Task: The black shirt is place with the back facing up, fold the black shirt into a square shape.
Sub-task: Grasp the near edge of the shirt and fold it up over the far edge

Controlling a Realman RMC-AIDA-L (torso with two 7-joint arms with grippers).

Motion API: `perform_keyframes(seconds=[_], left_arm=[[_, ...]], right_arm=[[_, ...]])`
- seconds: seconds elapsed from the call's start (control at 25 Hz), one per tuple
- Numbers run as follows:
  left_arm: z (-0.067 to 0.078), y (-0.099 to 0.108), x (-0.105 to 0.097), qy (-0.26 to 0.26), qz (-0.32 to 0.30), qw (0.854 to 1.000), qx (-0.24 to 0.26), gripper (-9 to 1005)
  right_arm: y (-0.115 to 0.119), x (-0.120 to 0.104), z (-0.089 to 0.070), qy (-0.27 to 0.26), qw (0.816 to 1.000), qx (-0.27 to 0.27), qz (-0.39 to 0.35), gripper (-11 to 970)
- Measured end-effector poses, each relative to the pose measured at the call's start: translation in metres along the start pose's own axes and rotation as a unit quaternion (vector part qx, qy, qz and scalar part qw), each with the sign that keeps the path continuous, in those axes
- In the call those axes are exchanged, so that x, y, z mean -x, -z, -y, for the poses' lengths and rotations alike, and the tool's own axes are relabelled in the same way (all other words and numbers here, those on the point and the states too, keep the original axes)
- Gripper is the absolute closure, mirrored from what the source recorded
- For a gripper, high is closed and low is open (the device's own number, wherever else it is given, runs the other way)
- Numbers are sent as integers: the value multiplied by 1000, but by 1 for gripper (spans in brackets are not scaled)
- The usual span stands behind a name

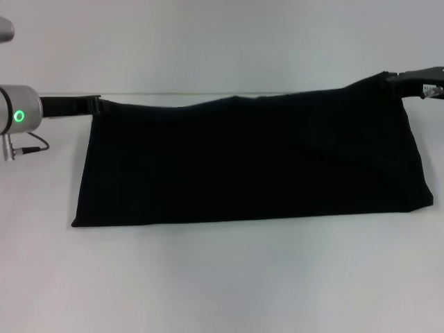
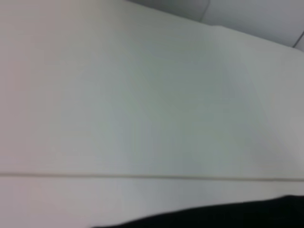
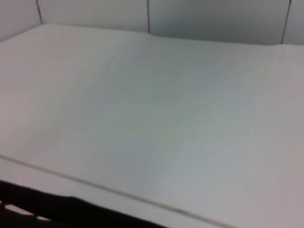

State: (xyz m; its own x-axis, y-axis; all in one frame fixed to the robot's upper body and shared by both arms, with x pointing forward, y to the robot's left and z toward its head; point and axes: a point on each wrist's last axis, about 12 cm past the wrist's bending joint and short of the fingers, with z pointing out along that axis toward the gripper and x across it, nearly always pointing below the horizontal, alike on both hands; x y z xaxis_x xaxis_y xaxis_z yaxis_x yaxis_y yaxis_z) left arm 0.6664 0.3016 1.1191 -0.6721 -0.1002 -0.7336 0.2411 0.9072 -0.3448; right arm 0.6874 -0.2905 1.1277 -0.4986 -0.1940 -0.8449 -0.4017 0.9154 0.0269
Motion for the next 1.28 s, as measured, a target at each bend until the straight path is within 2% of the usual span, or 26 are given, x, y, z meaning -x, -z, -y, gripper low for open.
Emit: perform_keyframes(seconds=[0.56,1.28], left_arm=[[1,-4,9,-17,20,999,25,982],[7,-16,-3,-34,32,998,51,982]], right_arm=[[-7,10,-3,3,999,-29,13,924],[-13,3,-9,2,999,-36,5,924]])
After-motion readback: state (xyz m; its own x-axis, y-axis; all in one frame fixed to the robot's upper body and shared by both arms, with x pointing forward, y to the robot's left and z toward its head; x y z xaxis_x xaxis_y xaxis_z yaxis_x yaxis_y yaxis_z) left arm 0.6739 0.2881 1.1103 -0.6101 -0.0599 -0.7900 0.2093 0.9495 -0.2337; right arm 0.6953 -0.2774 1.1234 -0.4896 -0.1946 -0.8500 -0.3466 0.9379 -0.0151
